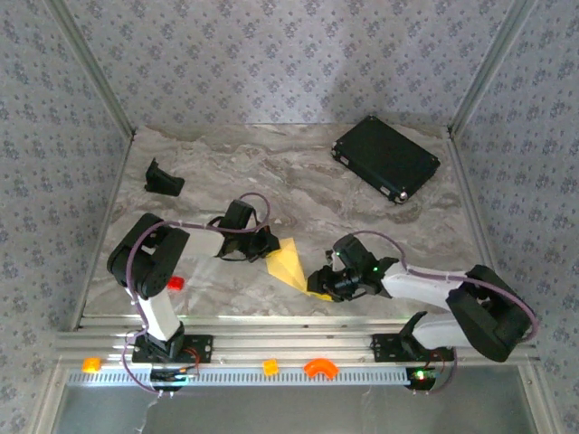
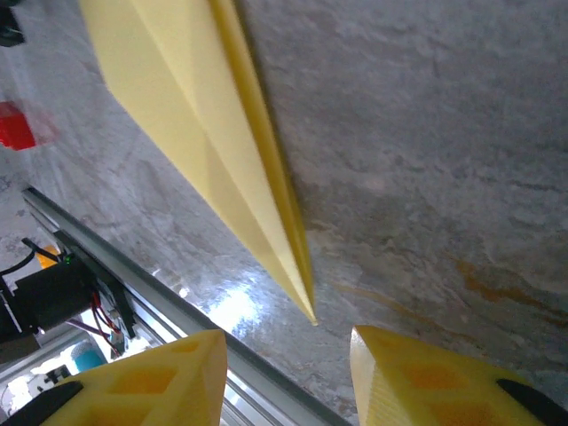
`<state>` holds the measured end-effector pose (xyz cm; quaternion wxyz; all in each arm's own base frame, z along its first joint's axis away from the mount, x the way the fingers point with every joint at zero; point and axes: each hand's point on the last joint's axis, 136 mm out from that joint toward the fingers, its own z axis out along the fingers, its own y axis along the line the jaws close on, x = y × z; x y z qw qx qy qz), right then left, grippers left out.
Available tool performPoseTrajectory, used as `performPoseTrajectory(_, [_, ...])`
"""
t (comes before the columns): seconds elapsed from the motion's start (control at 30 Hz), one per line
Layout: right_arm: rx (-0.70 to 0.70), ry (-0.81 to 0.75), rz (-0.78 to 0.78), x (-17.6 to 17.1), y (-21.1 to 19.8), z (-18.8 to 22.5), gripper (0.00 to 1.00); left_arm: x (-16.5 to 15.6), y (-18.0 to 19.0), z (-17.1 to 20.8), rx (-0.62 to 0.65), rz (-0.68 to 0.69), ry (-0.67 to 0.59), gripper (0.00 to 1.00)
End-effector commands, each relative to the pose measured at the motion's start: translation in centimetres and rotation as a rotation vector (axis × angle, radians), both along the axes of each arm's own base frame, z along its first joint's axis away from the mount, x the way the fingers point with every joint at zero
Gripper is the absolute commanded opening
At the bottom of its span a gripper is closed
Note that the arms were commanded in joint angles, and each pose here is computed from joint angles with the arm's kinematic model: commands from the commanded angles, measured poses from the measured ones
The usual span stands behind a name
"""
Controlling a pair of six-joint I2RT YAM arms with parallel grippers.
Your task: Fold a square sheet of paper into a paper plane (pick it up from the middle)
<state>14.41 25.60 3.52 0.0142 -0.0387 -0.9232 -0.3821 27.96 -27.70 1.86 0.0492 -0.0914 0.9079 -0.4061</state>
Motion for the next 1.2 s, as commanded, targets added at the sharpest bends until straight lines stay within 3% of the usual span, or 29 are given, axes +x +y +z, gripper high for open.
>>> performPoseTrajectory(0.0, [0.015, 0.052, 0.007, -0.3, 0.9, 0.1, 0.42, -2.5, 2.6, -4.2, 0.119, 0.043, 0.145, 0.0])
performPoseTrajectory(0.43, [0.041, 0.012, -0.025, 1.1, 1.6, 0.2, 0.39, -2.2, 2.4, -4.0, 0.111, 0.043, 0.138, 0.0])
performPoseTrajectory(0.87, [0.156, -0.045, -0.042, 2.7, 2.6, 1.8, 0.38, -1.9, 2.2, -3.3, 0.102, 0.047, 0.129, 0.0])
performPoseTrajectory(1.03, [0.236, -0.064, -0.041, 3.2, 3.4, 2.5, 0.27, -1.7, 2.0, -2.6, 0.087, 0.047, 0.118, 0.0])
performPoseTrajectory(1.17, [0.22, -0.059, -0.057, 3.3, 3.0, 1.8, 0.18, -1.2, 1.7, -1.8, 0.073, 0.051, 0.103, 0.0])
